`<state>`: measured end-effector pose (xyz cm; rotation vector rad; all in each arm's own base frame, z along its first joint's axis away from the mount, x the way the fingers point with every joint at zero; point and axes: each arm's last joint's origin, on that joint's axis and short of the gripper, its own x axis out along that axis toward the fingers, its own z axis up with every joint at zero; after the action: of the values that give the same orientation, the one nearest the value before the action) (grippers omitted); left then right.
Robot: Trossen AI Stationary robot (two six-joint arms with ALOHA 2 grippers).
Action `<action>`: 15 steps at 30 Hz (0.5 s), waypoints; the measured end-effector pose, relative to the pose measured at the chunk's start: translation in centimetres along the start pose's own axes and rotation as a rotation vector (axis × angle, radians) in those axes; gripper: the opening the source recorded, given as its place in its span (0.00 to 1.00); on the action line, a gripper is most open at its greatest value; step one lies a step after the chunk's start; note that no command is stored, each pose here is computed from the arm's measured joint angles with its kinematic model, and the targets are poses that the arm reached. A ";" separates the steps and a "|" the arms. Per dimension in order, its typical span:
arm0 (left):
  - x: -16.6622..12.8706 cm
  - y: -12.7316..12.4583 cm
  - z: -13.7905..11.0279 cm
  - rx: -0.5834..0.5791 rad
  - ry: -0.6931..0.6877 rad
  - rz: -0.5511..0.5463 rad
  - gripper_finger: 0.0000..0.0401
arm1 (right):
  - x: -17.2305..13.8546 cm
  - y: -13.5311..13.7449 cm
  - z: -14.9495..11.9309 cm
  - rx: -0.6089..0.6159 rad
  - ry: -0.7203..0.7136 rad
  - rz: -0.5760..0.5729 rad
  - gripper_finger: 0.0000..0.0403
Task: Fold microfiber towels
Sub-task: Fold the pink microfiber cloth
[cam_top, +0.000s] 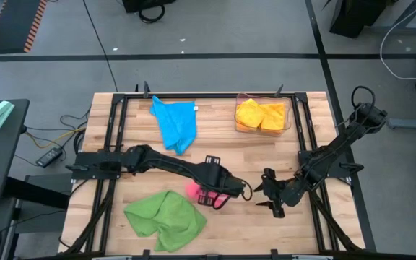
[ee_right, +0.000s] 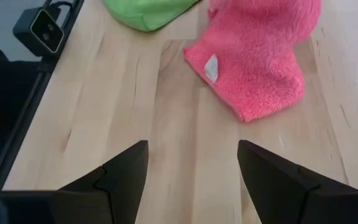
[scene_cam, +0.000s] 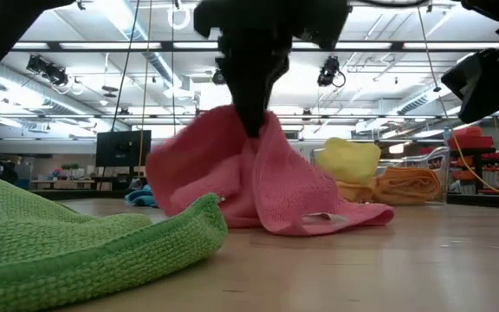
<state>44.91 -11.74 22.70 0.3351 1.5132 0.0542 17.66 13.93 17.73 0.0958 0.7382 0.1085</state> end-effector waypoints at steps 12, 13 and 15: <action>4.0 -1.2 -2.4 0.109 0.243 0.020 0.55 | 1.2 0.3 0.3 -0.064 -0.069 -0.043 0.64; 4.2 -1.2 -2.4 0.116 0.239 0.020 0.56 | 1.5 0.3 0.3 -0.074 -0.067 -0.052 0.64; 4.4 -1.4 -2.5 0.131 0.211 0.029 0.55 | 2.0 0.3 0.1 -0.079 -0.060 -0.063 0.64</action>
<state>42.45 -11.59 18.01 0.4679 1.7251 0.0139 19.18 14.44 16.51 0.0007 0.6759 0.0745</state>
